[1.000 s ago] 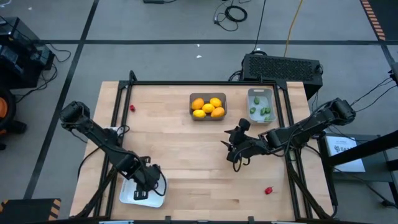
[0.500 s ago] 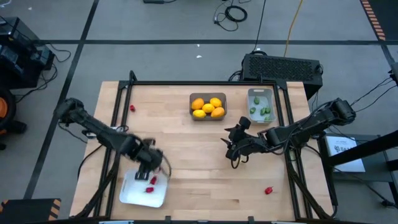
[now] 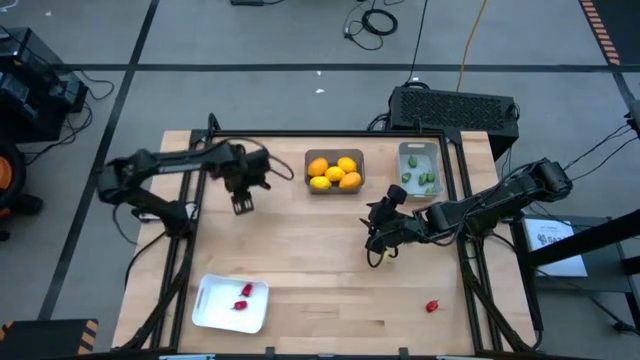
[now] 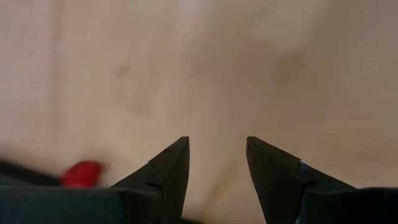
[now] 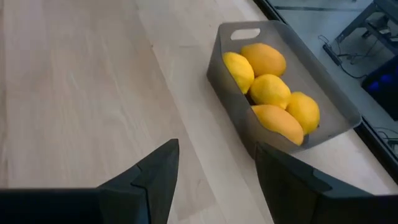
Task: Sort produce into baskets
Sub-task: Put the red pepper into the white bin
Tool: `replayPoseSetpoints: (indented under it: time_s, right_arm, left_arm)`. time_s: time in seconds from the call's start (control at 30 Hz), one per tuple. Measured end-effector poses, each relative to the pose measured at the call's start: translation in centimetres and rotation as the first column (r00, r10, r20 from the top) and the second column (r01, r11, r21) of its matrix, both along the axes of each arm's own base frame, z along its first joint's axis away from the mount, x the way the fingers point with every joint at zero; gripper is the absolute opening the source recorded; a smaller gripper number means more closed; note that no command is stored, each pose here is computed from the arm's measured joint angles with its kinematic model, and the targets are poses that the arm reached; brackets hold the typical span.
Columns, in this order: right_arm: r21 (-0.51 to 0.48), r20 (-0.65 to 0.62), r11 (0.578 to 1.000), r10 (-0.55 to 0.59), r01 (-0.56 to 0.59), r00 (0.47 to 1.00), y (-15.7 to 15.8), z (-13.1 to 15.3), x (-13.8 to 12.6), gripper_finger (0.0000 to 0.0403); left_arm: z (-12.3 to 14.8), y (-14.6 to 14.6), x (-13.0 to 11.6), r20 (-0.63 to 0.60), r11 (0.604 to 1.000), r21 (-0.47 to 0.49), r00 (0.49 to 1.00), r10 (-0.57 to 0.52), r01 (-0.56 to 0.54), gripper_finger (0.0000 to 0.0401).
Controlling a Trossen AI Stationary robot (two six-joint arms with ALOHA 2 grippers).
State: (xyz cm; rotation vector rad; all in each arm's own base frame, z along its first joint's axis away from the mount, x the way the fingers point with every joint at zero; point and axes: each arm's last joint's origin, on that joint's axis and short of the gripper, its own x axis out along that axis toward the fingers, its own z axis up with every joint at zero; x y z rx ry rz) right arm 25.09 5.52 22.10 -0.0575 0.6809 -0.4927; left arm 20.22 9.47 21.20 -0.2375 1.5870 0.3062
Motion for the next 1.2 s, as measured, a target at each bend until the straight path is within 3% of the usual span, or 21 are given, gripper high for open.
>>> replayPoseSetpoints:
  time_s: [0.33, 0.57, 0.8, 0.97, 1.2]
  right_arm:
    - [-0.012, -0.042, 1.0, 0.0, -0.001, 0.999, -0.1, -0.3, -0.3, 0.0201]
    - [-0.02, -0.066, 1.0, 0.0, -0.002, 0.998, -0.1, -0.4, -0.5, 0.0201]
    - [-0.024, -0.068, 1.0, 0.004, -0.005, 0.998, -0.1, -0.4, -0.5, 0.0201]
    - [-0.025, -0.07, 1.0, 0.004, -0.006, 0.998, -0.1, -0.4, -0.5, 0.0201]
    - [-0.024, -0.069, 1.0, 0.003, -0.005, 0.998, -0.1, -0.4, -0.5, 0.0201]
  left_arm:
    - [-4.5, 7.2, -1.2, -0.334, 0.991, 0.089, 0.934, 0.125, -0.101, 0.017]
    - [-5.2, 9.9, -2.7, -0.363, 0.968, 0.095, 0.897, 0.251, -0.232, 0.0226]
    - [-5.1, 11.2, -4.2, -0.397, 0.955, 0.141, 0.869, 0.296, -0.261, 0.0282]
    - [-5.5, 11.1, -4.5, -0.387, 0.954, 0.112, 0.872, 0.299, -0.277, 0.0285]
    - [-7.8, 10.8, -5.2, -0.507, 0.957, 0.096, 0.814, 0.284, -0.274, 0.0285]
